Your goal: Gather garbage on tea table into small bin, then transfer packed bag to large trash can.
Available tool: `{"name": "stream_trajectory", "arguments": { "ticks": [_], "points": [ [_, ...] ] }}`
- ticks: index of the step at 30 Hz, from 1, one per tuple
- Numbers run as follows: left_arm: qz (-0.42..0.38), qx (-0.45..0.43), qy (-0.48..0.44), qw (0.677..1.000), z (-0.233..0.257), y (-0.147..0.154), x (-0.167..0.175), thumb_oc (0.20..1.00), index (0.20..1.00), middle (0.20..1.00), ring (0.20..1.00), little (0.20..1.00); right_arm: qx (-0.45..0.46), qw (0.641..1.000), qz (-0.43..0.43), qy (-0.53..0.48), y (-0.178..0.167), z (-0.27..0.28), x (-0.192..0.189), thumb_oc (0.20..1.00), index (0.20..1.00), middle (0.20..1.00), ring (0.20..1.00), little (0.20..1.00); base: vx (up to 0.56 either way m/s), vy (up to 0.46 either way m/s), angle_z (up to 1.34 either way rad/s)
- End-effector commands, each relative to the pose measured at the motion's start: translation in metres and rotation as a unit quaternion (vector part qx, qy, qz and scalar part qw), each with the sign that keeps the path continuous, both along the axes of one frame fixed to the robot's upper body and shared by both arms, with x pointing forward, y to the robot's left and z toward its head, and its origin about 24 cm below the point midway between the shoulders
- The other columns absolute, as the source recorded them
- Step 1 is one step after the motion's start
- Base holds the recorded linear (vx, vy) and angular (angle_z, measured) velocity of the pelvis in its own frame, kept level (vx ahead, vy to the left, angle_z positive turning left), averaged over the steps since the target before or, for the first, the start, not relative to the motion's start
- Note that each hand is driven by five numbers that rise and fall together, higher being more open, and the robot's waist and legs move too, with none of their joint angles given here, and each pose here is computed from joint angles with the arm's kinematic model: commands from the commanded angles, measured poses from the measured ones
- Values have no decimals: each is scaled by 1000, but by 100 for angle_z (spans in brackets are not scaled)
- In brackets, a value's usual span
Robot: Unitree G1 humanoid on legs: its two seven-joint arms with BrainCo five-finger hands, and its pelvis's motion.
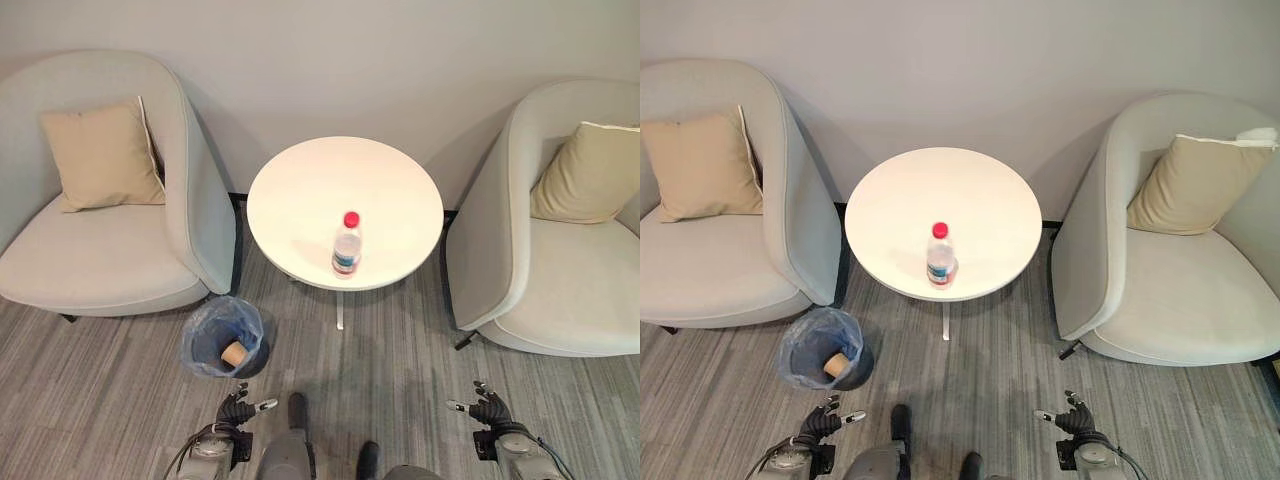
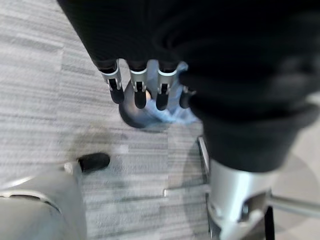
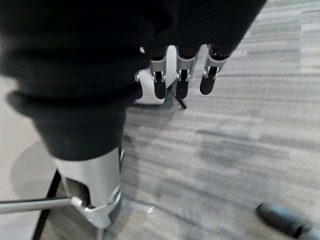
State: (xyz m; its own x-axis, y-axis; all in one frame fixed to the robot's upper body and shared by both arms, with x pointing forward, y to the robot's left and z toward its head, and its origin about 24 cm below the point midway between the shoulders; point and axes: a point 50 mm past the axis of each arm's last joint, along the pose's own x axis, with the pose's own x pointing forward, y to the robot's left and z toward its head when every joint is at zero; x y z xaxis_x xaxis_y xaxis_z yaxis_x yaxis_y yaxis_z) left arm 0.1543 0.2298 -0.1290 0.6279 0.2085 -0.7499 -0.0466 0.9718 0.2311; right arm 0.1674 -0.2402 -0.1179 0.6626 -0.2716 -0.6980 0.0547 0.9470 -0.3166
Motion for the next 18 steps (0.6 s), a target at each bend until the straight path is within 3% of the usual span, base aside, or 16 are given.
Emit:
{"name": "stream_trajectory", "arguments": {
  "ticks": [1,12,18],
  "points": [
    [-15,34,-38,999,15,21,11,1000,1000,1000,1000,1000,-5,999,20,-44,2,14,22,1000,1000,1000,1000,1000,109,191,-2],
    [-12,37,-44,998,17,22,14,1000,1000,1000,1000,1000,-40,992,72,-91,6,34,45,1000,1000,1000,1000,1000,78,55,-1],
    [1,35,-28,999,10,22,-1,1000,1000,1000,1000,1000,-95,970,152,-165,8,68,65,1000,1000,1000,1000,1000,87,-63,22]
  ]
}}
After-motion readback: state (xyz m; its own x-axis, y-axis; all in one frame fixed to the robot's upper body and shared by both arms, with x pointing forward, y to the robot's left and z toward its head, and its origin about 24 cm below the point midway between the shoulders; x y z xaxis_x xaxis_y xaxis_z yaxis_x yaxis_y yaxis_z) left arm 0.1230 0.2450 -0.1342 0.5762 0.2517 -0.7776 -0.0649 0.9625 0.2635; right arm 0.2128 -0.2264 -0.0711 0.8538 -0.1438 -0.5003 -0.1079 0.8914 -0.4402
